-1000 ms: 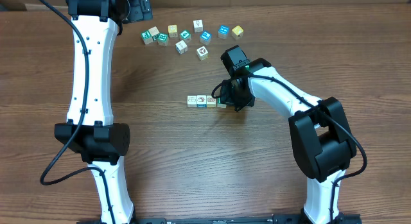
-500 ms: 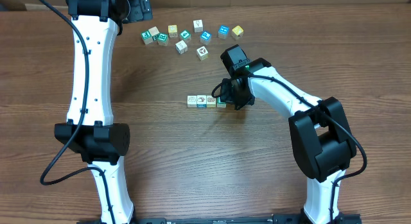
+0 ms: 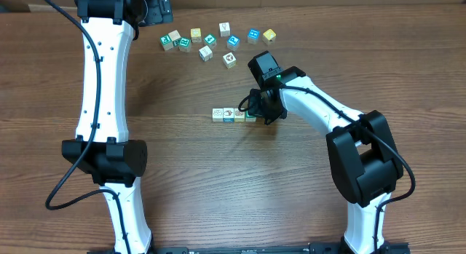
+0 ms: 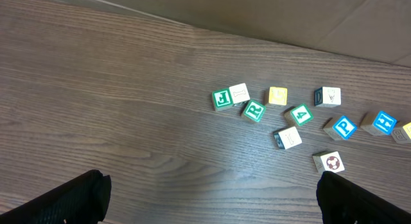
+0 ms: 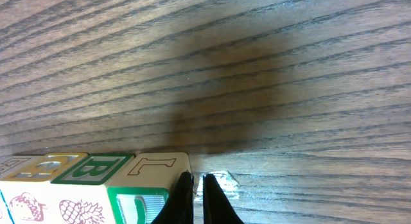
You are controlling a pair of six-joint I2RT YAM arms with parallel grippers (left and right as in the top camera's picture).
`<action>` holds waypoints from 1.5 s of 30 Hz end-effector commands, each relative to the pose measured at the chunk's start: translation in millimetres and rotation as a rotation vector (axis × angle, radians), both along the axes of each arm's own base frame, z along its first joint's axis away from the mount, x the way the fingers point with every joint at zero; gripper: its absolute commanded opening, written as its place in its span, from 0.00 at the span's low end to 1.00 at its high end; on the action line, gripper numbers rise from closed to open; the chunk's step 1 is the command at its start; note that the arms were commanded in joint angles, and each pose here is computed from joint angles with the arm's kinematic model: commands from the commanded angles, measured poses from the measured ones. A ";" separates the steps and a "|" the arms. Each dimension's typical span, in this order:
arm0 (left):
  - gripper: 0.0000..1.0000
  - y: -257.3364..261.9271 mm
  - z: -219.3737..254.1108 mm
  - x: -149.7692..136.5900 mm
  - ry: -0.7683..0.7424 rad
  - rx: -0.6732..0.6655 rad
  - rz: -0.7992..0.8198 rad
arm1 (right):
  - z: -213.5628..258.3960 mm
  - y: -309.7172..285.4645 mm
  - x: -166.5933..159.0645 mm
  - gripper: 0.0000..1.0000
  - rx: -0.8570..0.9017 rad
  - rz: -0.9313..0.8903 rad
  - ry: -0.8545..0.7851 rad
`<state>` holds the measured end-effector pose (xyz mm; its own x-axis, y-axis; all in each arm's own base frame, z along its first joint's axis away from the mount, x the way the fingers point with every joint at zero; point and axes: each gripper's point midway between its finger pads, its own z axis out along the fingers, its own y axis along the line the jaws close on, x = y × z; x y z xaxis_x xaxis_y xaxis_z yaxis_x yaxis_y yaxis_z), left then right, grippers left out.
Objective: Form a horizontal line
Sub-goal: 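Open the right gripper and adjust the L block against the row, then lift the open right gripper up and away from the row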
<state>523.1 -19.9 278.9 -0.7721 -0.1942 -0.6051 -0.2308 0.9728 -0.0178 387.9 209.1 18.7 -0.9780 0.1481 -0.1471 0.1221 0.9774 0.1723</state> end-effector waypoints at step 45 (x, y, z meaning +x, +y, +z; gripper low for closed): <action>1.00 -2.5 3.9 -0.4 -0.009 0.011 -0.012 | -6.0 -27.1 -1.2 0.05 -0.104 -0.044 0.012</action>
<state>523.1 -19.9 278.9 -0.7720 -0.1946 -0.6051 -0.2311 0.9728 -0.0180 382.6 197.8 16.4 -0.9792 0.1535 -0.1329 0.1375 0.9829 0.1224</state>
